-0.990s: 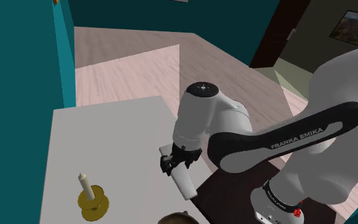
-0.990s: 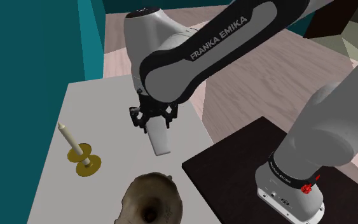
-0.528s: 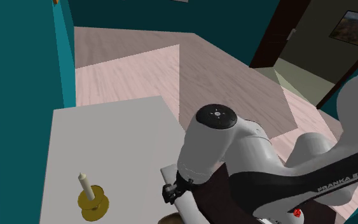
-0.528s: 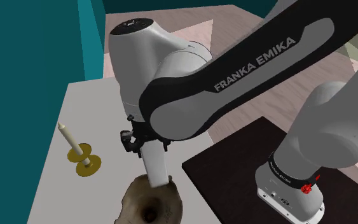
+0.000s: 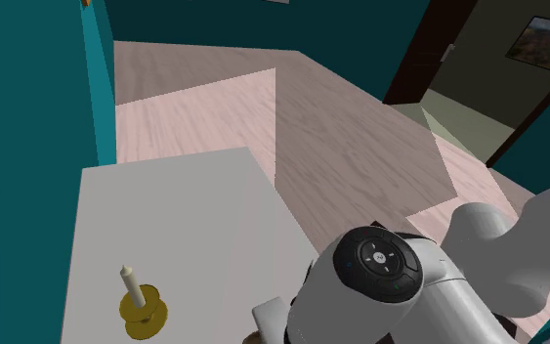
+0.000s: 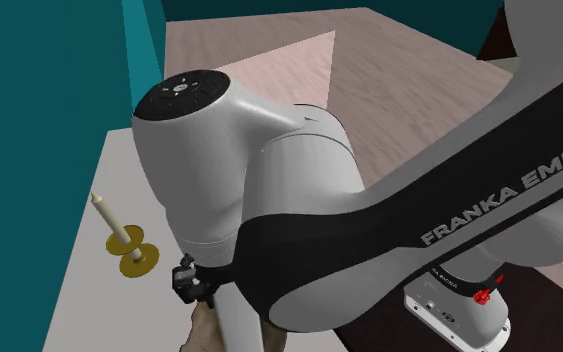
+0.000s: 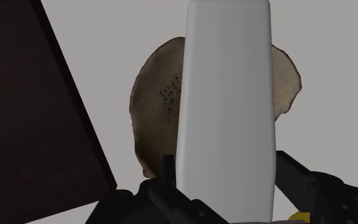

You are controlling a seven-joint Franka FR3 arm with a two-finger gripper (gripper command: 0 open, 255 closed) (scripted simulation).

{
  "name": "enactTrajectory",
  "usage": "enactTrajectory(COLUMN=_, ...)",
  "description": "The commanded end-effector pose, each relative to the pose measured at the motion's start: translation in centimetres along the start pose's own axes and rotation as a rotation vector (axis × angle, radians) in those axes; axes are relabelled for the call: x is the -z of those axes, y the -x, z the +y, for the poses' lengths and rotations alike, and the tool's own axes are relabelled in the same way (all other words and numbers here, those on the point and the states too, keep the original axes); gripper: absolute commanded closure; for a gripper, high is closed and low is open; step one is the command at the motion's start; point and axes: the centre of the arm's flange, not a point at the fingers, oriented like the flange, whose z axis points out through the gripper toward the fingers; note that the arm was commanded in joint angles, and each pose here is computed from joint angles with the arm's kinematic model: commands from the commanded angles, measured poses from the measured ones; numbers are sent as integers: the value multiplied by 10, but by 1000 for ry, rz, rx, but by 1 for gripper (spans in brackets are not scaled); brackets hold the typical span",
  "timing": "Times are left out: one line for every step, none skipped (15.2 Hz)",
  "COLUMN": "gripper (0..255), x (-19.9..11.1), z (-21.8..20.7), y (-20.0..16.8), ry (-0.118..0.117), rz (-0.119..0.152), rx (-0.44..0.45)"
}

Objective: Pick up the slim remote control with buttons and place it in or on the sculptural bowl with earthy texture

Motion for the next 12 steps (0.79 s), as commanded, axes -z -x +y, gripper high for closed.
enactTrajectory(gripper=255, x=-3, z=-3, y=11, ry=0, rz=0, rx=-2)
enactTrajectory(gripper=255, x=-9, z=-3, y=12, ry=0, rz=0, rx=-2)
enactTrajectory(gripper=255, x=-14, z=-3, y=12, ry=0, rz=0, rx=-2)
enactTrajectory(gripper=255, x=-19, z=-3, y=12, ry=0, rz=0, rx=-2)
enactTrajectory(gripper=255, x=-24, z=-3, y=12, ry=0, rz=0, rx=-2)
enactTrajectory(gripper=255, x=-30, z=-3, y=12, ry=0, rz=0, rx=-2)
enactTrajectory(gripper=255, x=-35, z=-3, y=12, ry=0, rz=0, rx=-2)
enactTrajectory(gripper=255, x=-40, z=-3, y=12, ry=0, rz=0, rx=-2)
enactTrajectory(gripper=255, x=-46, z=-3, y=12, ry=0, rz=0, rx=-2)
enactTrajectory(gripper=255, x=-51, z=-2, y=12, ry=0, rz=0, rx=-2)
enactTrajectory(gripper=255, x=-56, z=-2, y=12, ry=0, rz=0, rx=-2)
enactTrajectory(gripper=255, x=-61, z=-2, y=12, ry=0, rz=0, rx=-2)
